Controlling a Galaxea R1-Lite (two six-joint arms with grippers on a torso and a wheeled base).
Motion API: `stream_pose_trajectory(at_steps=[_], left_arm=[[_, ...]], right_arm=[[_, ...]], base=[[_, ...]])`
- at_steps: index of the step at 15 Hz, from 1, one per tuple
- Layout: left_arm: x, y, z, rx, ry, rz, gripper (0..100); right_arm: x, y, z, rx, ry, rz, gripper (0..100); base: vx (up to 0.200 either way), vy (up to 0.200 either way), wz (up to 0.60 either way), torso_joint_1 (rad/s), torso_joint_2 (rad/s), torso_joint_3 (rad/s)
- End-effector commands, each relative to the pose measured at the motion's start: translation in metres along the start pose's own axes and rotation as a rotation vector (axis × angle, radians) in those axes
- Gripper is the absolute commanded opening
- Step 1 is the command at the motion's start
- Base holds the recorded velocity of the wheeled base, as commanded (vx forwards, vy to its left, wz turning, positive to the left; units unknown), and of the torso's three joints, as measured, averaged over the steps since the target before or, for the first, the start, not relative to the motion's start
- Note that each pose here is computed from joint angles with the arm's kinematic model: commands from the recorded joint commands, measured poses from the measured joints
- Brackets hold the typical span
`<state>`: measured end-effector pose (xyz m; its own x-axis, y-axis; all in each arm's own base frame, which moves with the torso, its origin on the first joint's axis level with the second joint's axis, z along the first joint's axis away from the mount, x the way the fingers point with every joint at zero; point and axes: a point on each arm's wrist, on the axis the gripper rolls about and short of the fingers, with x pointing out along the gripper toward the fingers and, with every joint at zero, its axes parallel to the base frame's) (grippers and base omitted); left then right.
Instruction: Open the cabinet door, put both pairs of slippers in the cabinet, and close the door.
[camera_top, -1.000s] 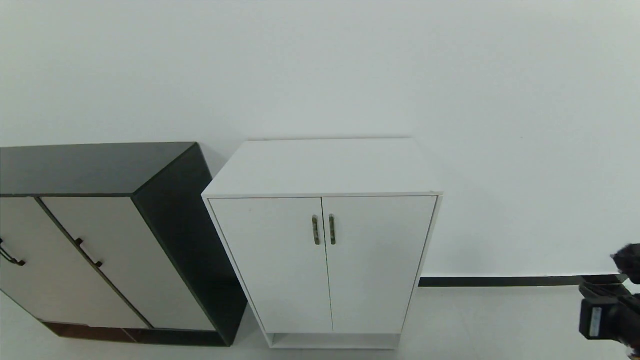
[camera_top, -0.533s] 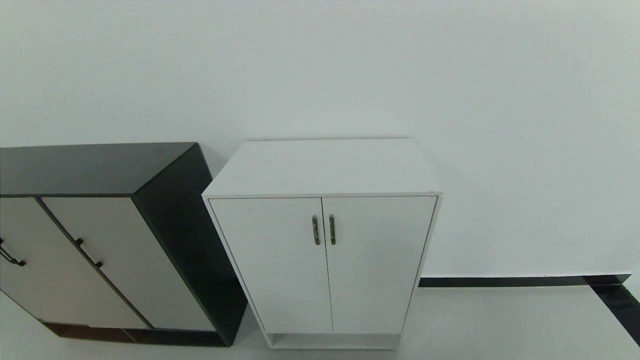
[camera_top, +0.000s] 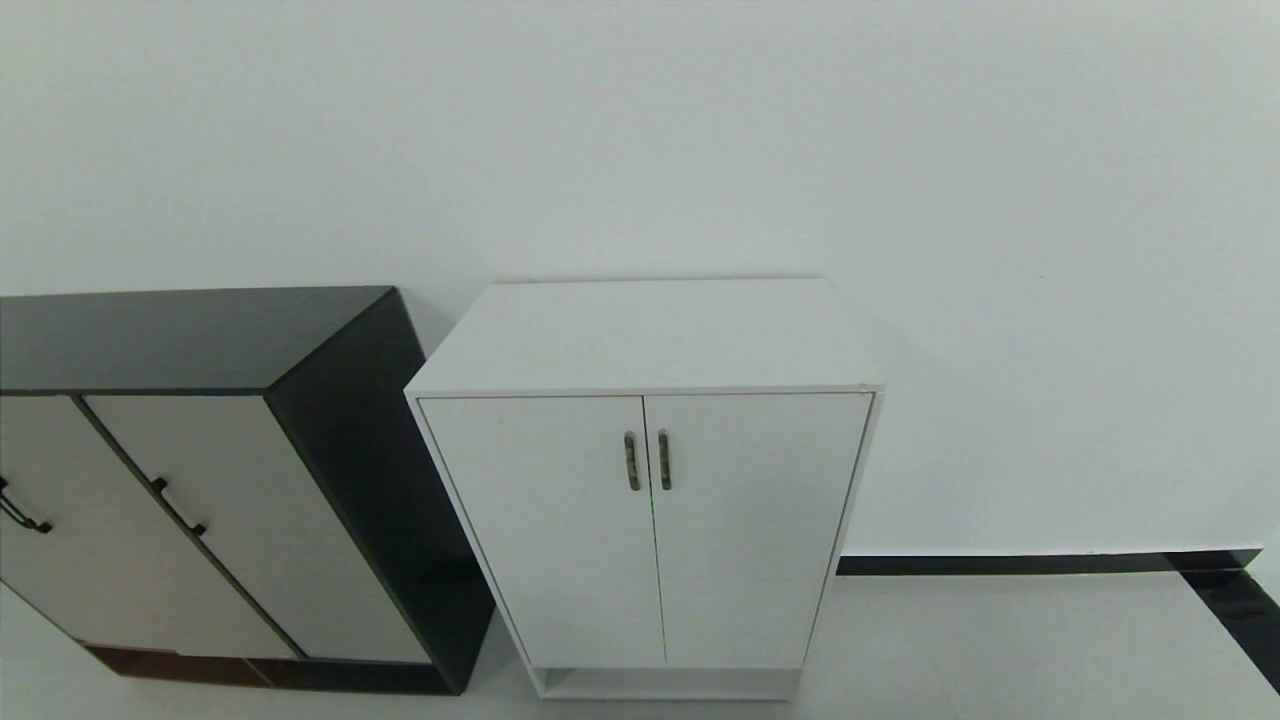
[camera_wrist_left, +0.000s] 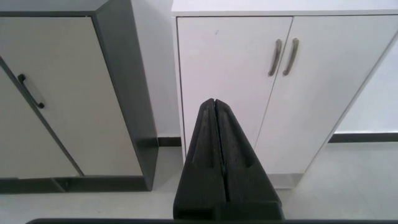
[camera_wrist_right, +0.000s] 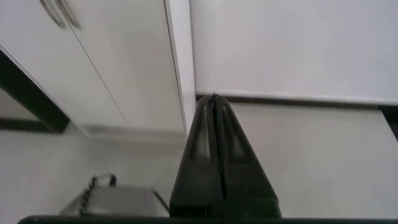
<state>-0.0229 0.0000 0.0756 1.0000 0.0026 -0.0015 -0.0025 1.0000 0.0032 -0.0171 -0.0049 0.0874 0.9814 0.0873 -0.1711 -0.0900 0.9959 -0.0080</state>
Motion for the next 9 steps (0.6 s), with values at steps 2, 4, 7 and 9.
stream_pose_trajectory(at_steps=[2, 4, 7, 9], left_arm=[[0.0001, 0.0000, 0.0000, 0.000, 0.002, 0.001, 0], [0.0001, 0.0000, 0.0000, 0.000, 0.002, 0.001, 0], [0.0001, 0.0000, 0.0000, 0.000, 0.002, 0.001, 0], [0.0001, 0.0000, 0.0000, -0.002, 0.002, 0.001, 0]], right_arm=[[-0.0028, -0.0002, -0.0014, 0.039, -0.036, 0.006, 0], [-0.0028, -0.0005, -0.0008, 0.019, -0.041, -0.017, 0], [-0.0023, -0.0007, -0.0006, 0.008, -0.056, -0.160, 0], [-0.0019, -0.0008, -0.0009, 0.016, -0.061, -0.161, 0]], base=[[0.000, 0.000, 0.00, 0.000, 0.00, 0.000], [0.000, 0.000, 0.00, 0.000, 0.00, 0.000], [0.000, 0.000, 0.00, 0.000, 0.00, 0.000], [0.000, 0.000, 0.00, 0.000, 0.00, 0.000]])
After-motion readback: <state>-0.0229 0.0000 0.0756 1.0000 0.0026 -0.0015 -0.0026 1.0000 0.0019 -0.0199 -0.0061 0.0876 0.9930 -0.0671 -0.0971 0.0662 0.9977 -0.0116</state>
